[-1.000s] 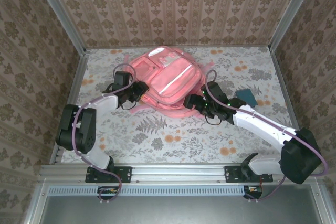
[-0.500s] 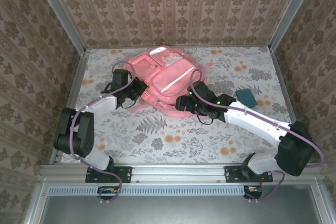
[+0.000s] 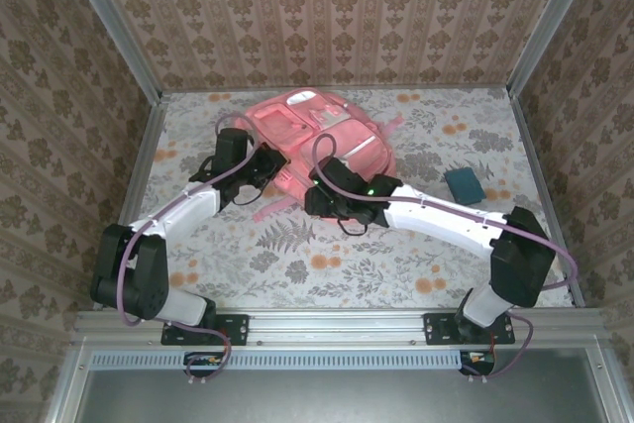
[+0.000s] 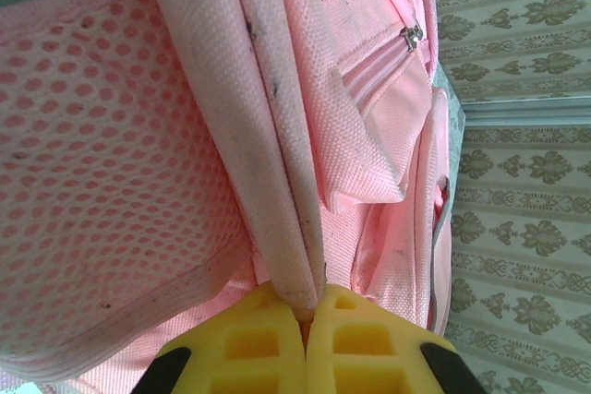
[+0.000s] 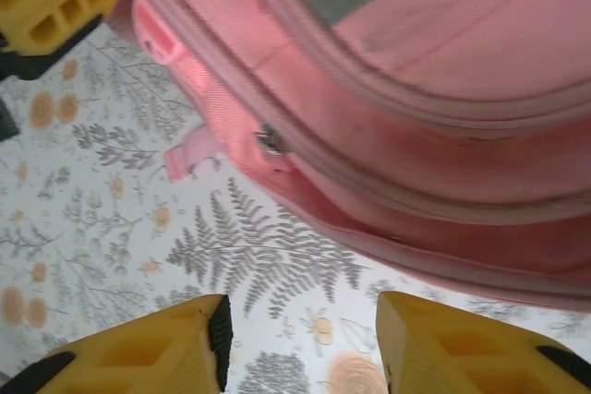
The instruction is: Pack the student bag
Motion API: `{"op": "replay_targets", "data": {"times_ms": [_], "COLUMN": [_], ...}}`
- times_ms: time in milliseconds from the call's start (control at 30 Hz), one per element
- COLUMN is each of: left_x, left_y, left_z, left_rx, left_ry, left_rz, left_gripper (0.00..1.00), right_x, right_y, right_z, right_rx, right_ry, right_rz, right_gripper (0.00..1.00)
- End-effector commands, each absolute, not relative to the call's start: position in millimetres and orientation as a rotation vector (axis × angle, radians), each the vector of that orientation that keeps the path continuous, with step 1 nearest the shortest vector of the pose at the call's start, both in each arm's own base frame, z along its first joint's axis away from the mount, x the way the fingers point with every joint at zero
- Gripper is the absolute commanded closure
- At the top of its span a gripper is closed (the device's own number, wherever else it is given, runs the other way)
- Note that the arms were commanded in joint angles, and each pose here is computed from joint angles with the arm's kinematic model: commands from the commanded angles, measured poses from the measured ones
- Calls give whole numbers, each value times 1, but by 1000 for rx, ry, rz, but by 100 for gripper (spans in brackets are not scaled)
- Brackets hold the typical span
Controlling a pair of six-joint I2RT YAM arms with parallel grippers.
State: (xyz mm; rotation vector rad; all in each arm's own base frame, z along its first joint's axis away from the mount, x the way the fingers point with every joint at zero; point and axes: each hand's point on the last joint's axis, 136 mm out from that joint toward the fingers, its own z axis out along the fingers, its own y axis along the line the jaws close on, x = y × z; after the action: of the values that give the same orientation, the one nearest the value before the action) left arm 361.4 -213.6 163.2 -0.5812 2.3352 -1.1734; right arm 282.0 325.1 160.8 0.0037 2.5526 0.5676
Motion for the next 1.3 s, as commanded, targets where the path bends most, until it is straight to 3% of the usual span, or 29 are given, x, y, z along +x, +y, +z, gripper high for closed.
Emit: {"op": "replay_targets", "data": {"times_ms": [0,367,833,1033,1267], "left_x": [370,368,366,366,366], "left_y": [-228,-228,-230,-230,-232], "left_z": [215,193,189,183,180], "left_rx": [-494,-545,-554,-567,-572], "left_ry": [2214,2259,2272,2283,2289], "left_rz": [-1276,-1265,-1271,-1269,-1286], "left_gripper": [100,100,100,100,100], "right_x": [286,319,356,363,363], "right_y": [345,338,317,322,314], "right_z": [160,126,134,154,165], "right_rx": [48,223,223,192,199], "right_ry": [2550,2578,2481,2410,2313], "right_rz": [601,384,149,204,226], "right_gripper": [59,59,60,72,62]}}
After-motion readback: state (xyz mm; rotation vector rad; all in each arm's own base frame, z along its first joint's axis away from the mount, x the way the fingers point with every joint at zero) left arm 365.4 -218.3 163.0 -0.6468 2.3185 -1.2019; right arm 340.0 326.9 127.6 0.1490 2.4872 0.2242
